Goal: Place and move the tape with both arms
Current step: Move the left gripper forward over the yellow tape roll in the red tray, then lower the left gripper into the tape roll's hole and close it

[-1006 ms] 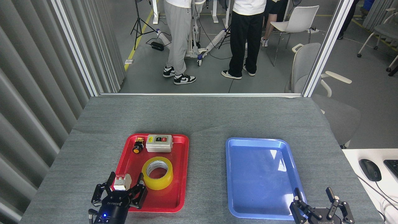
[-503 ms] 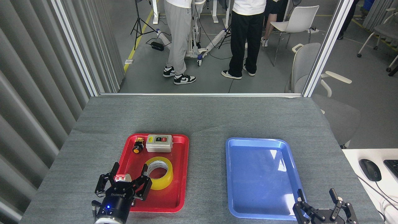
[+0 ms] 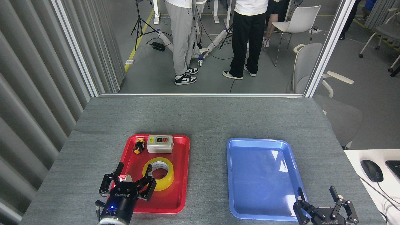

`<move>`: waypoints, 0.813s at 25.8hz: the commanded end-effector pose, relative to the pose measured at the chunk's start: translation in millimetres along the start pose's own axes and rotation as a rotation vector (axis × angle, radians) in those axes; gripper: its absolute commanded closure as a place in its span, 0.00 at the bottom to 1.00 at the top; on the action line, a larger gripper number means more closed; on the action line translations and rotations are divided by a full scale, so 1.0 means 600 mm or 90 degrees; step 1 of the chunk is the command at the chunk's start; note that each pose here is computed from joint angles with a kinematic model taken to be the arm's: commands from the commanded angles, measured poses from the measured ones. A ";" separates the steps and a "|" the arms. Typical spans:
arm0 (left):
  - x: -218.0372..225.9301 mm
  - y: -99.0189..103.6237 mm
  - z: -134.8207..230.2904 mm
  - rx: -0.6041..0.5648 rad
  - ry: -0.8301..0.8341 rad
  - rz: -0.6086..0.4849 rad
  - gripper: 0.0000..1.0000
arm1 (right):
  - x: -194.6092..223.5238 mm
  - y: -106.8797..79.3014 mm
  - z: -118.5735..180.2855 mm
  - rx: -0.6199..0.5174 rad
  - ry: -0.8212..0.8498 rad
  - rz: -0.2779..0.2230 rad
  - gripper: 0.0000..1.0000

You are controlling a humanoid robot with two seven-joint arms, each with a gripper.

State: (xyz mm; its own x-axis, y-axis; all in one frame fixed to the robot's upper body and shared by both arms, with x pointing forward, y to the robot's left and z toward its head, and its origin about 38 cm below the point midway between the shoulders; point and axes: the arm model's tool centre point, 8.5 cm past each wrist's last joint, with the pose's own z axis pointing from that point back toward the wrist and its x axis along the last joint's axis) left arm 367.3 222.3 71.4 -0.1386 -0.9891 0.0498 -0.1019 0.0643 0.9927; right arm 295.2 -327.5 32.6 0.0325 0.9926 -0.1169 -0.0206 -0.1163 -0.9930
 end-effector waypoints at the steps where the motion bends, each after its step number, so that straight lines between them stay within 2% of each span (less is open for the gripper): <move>1: 0.001 -0.001 0.001 0.000 0.001 0.002 0.00 | 0.001 -0.001 -0.001 -0.001 0.003 0.000 0.00; 9: 0.002 -0.006 0.002 -0.007 0.000 0.004 0.00 | 0.001 -0.001 -0.002 -0.002 0.007 -0.003 0.00; 11: 0.002 -0.011 0.001 -0.031 0.000 0.004 0.00 | 0.000 -0.001 -0.002 -0.002 0.007 -0.003 0.00; 13: 0.001 -0.019 -0.005 -0.090 0.000 0.004 0.00 | 0.000 -0.001 -0.002 -0.002 0.007 -0.003 0.00; 18: -0.004 -0.035 -0.035 -0.294 -0.005 -0.002 0.00 | -0.003 -0.001 -0.002 -0.002 0.008 -0.001 0.00; 21: -0.006 -0.033 -0.060 -0.381 -0.009 -0.008 0.00 | -0.017 -0.002 0.000 -0.002 0.022 0.001 0.00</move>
State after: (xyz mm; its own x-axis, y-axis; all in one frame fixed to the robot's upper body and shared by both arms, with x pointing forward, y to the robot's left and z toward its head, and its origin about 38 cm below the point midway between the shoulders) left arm 393.4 220.1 54.3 -0.1493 -0.9877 0.0467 0.3455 -0.0079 0.9384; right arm 296.3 -331.5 34.2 0.0519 0.9918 -0.1168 -0.0161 -0.1161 -0.9931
